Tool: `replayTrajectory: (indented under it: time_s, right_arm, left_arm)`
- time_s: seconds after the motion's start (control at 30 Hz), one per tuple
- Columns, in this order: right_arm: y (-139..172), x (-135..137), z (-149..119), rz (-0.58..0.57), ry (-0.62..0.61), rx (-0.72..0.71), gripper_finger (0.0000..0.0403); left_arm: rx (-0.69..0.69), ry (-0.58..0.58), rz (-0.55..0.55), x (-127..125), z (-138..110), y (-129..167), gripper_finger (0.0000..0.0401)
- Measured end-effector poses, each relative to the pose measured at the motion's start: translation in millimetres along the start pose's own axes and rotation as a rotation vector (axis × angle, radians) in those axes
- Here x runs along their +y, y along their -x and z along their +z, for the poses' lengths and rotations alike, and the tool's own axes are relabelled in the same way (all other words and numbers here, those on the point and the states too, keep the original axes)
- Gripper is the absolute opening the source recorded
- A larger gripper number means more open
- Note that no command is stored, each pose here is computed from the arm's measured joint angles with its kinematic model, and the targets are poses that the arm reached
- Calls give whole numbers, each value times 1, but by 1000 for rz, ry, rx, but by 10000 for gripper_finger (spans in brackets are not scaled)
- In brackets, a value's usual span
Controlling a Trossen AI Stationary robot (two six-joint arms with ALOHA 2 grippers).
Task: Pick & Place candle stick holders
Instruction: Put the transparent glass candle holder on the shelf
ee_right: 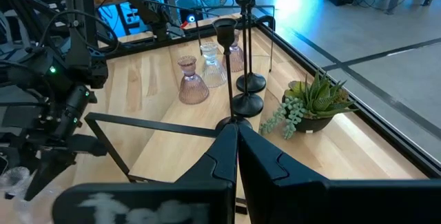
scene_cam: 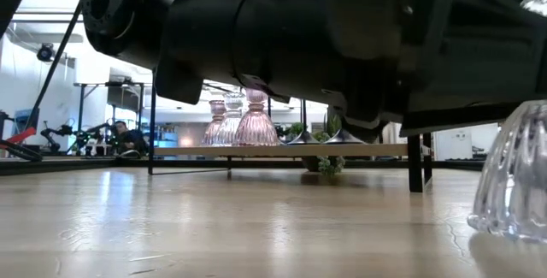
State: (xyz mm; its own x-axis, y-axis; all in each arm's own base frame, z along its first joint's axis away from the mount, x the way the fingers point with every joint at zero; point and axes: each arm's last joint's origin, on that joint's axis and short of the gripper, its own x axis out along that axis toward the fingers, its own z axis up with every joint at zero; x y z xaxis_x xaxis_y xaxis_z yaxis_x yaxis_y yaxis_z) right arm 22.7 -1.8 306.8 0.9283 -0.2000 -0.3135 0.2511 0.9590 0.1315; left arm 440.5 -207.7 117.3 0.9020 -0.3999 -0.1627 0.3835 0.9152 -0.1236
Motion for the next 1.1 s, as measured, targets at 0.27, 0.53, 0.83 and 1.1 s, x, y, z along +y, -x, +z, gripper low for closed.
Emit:
replayTrajectory:
  time_s: [0.27, 0.53, 0.83, 1.1]
  right_arm:
    - [0, 0, 0, 0, 0, 0, 8]
    - [0, 0, 0, 0, 0, 0, 8]
    - [0, 0, 0, 0, 0, -1, 8]
    - [0, 0, 0, 0, 1, -1, 8]
  left_arm:
    - [-3, 27, 193, 5, 9, 7, 121]
    - [7, 53, 299, 7, 23, 32, 121]
    - [-15, 111, 475, 9, 41, 93, 121]
    - [-51, 79, 697, 31, 53, 127, 121]
